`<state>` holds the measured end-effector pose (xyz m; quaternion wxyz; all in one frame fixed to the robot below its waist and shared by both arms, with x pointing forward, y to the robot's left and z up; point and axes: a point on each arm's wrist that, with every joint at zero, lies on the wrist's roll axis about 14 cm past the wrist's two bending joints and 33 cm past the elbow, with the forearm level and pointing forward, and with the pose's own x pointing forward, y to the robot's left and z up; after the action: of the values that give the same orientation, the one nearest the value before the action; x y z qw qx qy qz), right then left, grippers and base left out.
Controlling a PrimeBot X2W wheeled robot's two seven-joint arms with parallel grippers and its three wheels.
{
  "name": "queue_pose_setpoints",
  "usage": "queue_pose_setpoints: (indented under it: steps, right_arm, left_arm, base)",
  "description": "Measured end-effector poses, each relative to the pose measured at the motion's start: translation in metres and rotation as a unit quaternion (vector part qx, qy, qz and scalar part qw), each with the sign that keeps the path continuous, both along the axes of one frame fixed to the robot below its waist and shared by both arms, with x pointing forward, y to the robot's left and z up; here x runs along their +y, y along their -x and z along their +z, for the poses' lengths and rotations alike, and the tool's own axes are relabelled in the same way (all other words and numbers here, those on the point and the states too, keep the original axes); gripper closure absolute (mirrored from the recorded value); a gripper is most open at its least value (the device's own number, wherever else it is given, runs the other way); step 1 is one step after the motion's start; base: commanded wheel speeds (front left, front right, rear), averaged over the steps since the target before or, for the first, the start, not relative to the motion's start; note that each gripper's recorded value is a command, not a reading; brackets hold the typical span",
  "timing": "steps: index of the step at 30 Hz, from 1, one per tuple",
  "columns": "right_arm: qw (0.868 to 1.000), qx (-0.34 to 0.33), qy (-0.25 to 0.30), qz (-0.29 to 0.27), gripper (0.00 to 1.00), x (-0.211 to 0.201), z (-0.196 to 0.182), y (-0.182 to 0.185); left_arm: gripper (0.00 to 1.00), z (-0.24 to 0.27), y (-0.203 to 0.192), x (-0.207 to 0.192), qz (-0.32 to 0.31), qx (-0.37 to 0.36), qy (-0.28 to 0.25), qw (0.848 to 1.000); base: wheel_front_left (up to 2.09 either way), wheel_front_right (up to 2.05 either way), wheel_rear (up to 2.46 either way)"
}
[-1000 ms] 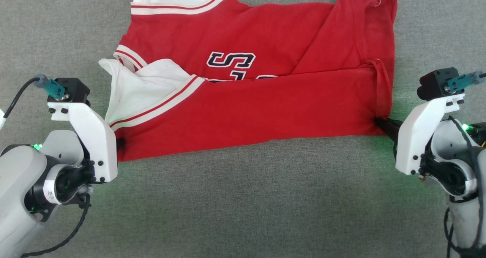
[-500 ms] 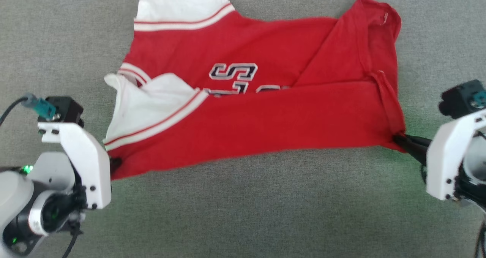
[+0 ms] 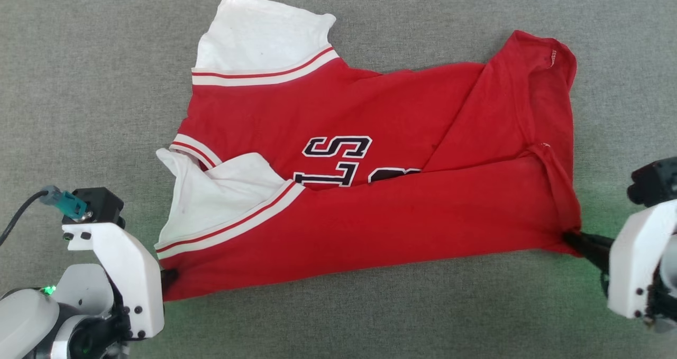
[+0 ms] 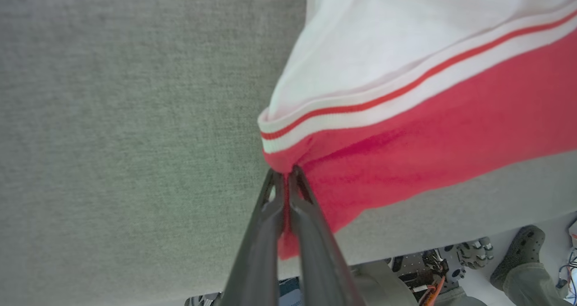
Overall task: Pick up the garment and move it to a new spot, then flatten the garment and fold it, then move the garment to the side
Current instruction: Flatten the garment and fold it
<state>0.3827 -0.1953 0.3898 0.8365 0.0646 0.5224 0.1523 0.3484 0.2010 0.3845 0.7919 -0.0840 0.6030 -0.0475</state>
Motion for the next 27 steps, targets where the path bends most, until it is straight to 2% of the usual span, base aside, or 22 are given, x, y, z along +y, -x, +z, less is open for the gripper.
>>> queue_pose_setpoints:
  steps: [1,2,3,10,15,18,21,27]
  right_arm:
    - [1.000,0.003,-0.003,-0.004,0.72,0.002,-0.004,0.001]
    - [1.000,0.006,0.000,-0.004,0.59,0.002,-0.008,0.003]
    - [1.000,0.005,0.000,-0.005,0.00,0.003,-0.010,0.002]
    - [0.999,-0.036,-0.019,-0.029,0.00,0.005,-0.003,-0.006]
    - [0.990,-0.117,-0.028,-0.069,0.00,-0.007,0.026,-0.024]
    - [0.974,-0.198,-0.037,-0.102,0.00,-0.014,0.055,-0.044]
    - [0.952,-0.274,-0.036,-0.131,0.00,-0.021,0.080,-0.059]
    - [0.899,-0.401,-0.017,-0.178,0.00,-0.039,0.120,-0.076]
  left_arm:
    - [0.15,-0.002,-0.001,0.001,0.002,0.000,0.001,1.000]
    - [0.00,-0.004,-0.002,0.000,0.003,-0.001,0.002,1.000]
    - [0.00,-0.007,-0.003,0.001,0.007,-0.001,0.002,1.000]
    - [0.00,0.009,-0.025,0.011,-0.005,-0.034,-0.016,0.999]
    - [0.00,0.042,-0.059,0.014,-0.042,-0.090,-0.041,0.994]
    - [0.00,0.064,-0.091,0.012,-0.068,-0.137,-0.049,0.987]
    - [0.00,0.077,-0.123,0.008,-0.094,-0.177,-0.060,0.978]
    - [0.00,0.094,-0.189,-0.013,-0.141,-0.243,-0.064,0.958]
  base:
    - [0.00,0.00,0.00]
    - [0.00,0.00,0.00]
    - [0.00,0.00,0.00]
    - [0.00,0.00,0.00]
    - [0.00,0.00,0.00]
    - [0.00,0.00,0.00]
    - [0.00,0.00,0.00]
    - [0.00,0.00,0.00]
